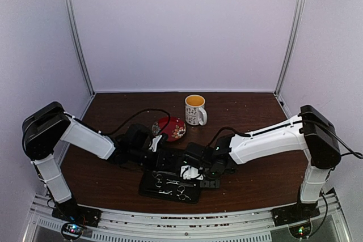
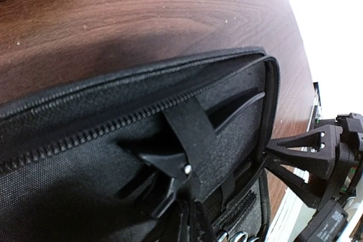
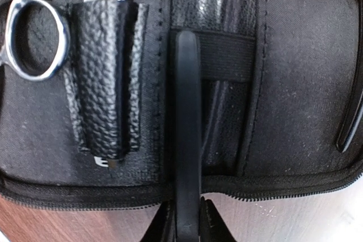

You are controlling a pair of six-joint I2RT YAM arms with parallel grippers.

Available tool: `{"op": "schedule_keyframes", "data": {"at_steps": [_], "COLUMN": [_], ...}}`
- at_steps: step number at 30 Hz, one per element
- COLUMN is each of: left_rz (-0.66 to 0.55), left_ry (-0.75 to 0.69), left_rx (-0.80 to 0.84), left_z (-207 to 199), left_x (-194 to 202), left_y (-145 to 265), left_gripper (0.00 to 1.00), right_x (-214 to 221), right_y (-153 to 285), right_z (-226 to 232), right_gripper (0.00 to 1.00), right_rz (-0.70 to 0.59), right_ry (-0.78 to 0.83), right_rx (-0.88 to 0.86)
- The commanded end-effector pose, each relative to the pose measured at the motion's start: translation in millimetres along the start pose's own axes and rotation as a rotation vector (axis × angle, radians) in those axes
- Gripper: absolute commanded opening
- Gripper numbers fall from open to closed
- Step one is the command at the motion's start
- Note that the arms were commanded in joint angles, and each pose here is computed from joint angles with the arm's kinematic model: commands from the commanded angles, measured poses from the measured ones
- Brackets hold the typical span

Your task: Sort the hair-cutting tools

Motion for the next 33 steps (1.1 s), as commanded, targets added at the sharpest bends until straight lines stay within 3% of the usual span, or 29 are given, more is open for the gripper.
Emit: {"op": "schedule_keyframes", "data": {"at_steps": [1, 8, 21, 33], "left_rz": [-0.028, -0.029, -0.07, -0.067], "left_ry": [-0.043, -0.049, -0.104, -0.126], "left_rx": [0.034, 0.035, 0.124, 0.174], "left_z": [-9, -9, -18, -22], "left_x": [-10, -11, -10, -9], "left_y": [1, 1, 9, 10], "left_gripper": [0.0, 0.0, 0.0, 0.0], "right_x": [-1, 5, 4, -3], "right_y": [6, 17, 9, -2], "right_z": [-13, -30, -55, -62], "right_gripper": [0.11, 0.0, 0.0, 0.0], "right_rz": [-0.017, -0.031, -0.104, -0.133], "right_ry": [-0.039, -0.095, -0.279, -0.355], "right_rx": [0.02, -0.037, -0.487, -0.605]}}
Point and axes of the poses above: each gripper's point midway between its finger pads, its own y axis back along the fingers, its own z axis along the line the jaws close on, x = y × z, the point moved 9 cm from there along y, back along the fingers, and after that the axes turned 14 degrees about y, right-handed, at the moved point
